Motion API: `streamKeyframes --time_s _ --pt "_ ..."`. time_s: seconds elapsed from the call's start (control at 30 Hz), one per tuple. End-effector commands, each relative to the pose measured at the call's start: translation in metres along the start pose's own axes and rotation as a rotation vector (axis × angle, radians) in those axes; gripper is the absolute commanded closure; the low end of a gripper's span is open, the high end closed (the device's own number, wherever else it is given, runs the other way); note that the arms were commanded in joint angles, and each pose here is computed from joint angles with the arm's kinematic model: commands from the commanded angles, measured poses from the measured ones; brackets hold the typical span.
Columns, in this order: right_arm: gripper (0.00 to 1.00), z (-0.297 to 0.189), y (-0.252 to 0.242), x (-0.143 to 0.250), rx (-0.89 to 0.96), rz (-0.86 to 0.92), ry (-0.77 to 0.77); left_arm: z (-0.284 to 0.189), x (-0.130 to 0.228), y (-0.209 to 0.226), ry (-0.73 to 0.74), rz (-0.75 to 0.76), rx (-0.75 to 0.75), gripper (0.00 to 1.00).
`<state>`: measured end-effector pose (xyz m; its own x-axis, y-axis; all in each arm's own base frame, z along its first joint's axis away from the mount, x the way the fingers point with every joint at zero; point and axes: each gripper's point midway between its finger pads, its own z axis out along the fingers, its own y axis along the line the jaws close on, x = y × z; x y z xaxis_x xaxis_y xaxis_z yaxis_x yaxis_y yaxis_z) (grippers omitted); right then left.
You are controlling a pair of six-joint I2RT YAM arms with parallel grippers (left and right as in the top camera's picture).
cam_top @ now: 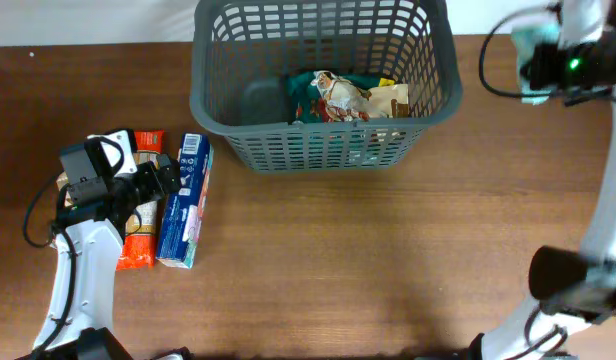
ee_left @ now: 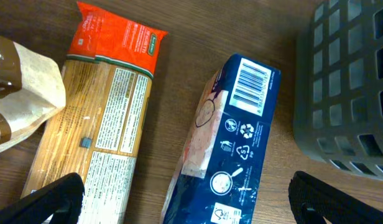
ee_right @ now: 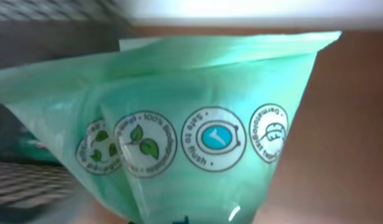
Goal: Pack container
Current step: 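Drop the wipes pack into the basket with the right gripper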
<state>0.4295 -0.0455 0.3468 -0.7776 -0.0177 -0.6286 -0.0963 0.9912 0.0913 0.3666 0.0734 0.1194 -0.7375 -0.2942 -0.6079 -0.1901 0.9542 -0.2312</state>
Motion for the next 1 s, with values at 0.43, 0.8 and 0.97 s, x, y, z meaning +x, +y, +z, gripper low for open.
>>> streamKeyframes --time_s 0.43,0.8,0.97 --pt "0.96 0.024 0.244 -0.035 -0.248 -0.782 -0.188 -0.001 -0.007 0.000 -0.013 -0.009 0.006 0.01" --pt "0.95 0.179 0.244 0.001 -0.271 -0.700 0.053 -0.001 -0.007 0.000 -0.014 -0.009 0.006 0.01" --pt "0.63 0.200 0.238 0.017 -0.270 -0.671 0.120 -0.001 -0.007 0.000 -0.013 -0.009 0.006 0.01"
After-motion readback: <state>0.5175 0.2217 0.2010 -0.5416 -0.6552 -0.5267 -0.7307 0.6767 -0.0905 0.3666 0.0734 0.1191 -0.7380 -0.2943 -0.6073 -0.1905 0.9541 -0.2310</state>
